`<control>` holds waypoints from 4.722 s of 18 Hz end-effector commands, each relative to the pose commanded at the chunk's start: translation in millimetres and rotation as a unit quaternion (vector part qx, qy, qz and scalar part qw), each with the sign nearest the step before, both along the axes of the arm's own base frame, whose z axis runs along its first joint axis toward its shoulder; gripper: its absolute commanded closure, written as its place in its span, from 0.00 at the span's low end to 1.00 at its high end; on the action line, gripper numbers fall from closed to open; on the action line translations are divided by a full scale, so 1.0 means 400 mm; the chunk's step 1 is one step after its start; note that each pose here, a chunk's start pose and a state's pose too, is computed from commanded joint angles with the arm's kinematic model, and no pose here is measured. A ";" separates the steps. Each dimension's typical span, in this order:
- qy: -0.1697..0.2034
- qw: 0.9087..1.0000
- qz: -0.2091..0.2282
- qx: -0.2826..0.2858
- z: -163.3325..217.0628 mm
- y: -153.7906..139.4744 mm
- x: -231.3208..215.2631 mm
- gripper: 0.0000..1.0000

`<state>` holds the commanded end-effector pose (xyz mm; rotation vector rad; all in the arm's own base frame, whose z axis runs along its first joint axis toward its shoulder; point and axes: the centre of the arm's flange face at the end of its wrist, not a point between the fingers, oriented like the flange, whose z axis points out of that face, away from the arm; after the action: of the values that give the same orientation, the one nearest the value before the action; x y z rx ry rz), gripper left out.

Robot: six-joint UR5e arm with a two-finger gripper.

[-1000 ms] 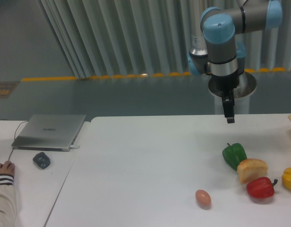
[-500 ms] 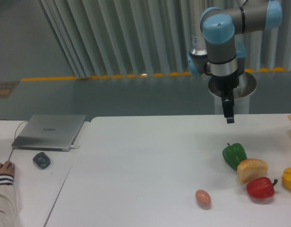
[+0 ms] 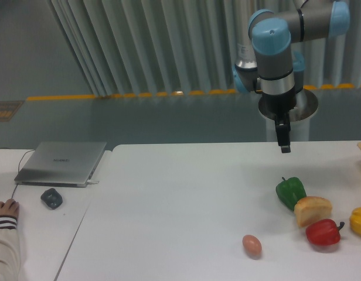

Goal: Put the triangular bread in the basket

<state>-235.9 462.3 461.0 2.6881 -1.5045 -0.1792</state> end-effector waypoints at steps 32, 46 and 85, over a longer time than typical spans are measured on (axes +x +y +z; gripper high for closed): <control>0.005 1.000 0.002 0.005 0.019 0.003 -0.011 0.00; 0.002 1.000 0.003 0.002 0.006 -0.001 -0.009 0.00; -0.004 1.000 0.007 -0.004 -0.012 -0.010 -0.012 0.00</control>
<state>-240.7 458.4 456.3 2.6951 -1.4850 -0.1630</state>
